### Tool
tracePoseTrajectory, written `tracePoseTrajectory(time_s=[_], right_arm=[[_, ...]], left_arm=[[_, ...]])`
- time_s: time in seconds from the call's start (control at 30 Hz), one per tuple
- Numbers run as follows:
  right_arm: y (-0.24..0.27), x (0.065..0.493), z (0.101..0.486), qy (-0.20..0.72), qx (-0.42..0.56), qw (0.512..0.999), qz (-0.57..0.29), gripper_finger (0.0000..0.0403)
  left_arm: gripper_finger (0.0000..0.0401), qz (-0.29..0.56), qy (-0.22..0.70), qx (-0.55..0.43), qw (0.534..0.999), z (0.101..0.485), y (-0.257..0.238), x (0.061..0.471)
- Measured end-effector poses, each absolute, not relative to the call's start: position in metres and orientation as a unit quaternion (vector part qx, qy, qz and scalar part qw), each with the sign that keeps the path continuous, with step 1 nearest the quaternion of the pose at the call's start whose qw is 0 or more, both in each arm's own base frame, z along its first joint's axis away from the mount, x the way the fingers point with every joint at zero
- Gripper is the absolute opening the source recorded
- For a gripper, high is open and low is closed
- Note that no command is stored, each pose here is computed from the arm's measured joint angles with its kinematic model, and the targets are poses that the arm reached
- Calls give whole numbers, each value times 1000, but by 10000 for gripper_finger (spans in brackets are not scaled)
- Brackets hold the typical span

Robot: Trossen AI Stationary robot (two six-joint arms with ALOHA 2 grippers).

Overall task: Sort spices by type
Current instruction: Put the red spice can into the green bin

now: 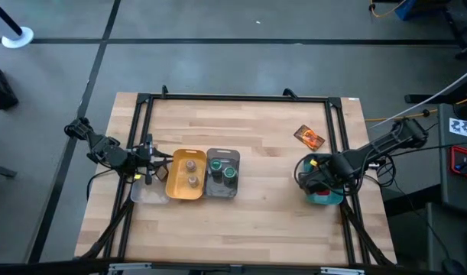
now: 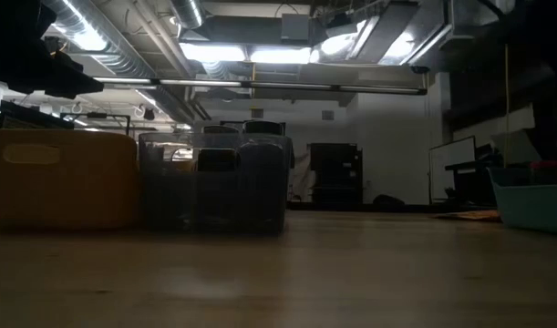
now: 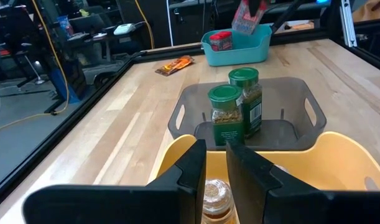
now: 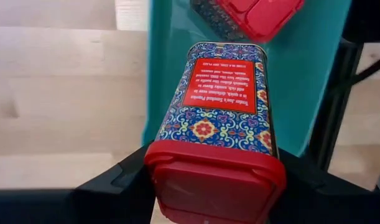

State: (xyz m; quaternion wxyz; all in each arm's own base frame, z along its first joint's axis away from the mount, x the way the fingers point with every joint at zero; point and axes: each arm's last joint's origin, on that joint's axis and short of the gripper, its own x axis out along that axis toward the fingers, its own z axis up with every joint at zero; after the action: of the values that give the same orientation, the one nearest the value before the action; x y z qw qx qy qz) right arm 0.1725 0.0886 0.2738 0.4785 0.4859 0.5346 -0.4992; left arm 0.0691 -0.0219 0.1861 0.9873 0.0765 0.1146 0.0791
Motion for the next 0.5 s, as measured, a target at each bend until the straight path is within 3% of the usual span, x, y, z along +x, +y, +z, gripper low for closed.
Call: tracePoseTrajectory(time_s=[0.5], right_arm=[[81,156,204,546,502,499,-448,230]], left_arm=[[56,79,115,76,987,186,-22,69]])
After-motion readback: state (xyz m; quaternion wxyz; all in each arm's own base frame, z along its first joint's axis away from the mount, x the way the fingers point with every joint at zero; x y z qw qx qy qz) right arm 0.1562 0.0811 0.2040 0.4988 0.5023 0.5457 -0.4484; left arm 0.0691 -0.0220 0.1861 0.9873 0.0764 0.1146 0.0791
